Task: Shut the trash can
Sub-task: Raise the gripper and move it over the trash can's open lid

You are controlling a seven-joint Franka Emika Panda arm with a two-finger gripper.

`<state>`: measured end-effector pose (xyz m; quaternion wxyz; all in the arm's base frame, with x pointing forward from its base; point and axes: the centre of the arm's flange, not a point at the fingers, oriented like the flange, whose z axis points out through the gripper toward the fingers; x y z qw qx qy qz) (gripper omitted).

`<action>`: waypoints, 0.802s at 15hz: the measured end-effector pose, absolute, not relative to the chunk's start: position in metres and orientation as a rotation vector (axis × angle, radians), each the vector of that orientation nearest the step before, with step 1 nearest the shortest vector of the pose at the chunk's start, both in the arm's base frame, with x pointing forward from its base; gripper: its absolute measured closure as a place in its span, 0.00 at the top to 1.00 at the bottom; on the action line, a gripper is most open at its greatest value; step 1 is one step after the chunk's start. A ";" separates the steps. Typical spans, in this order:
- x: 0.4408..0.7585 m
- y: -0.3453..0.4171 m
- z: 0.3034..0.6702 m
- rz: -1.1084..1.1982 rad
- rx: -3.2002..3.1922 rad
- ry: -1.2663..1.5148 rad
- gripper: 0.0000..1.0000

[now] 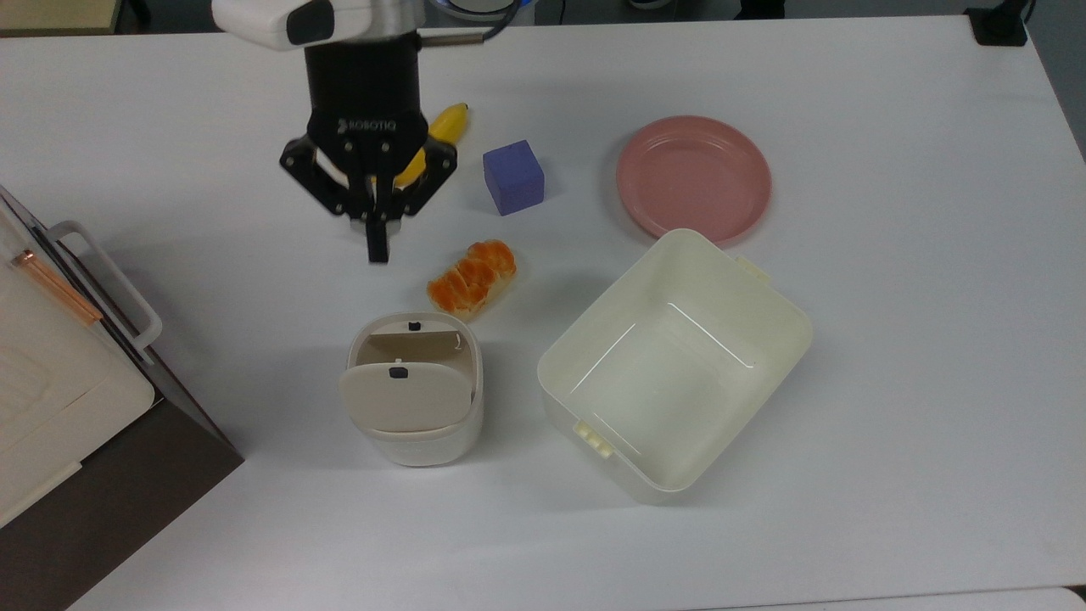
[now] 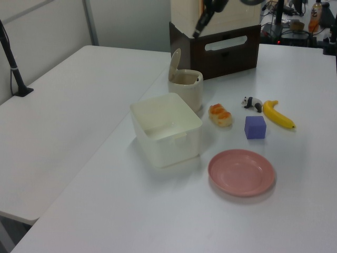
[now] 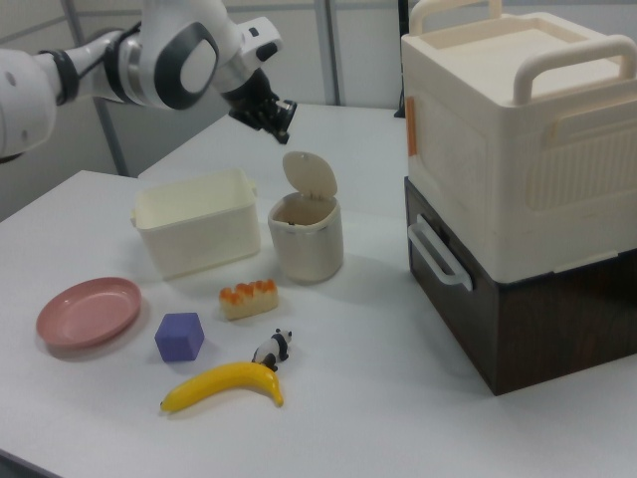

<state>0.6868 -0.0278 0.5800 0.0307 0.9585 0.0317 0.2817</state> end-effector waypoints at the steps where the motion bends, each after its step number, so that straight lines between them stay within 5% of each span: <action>1: 0.694 -0.029 0.576 0.933 2.929 0.096 0.01; 12: 0.734 -0.026 0.525 1.239 2.797 0.107 0.01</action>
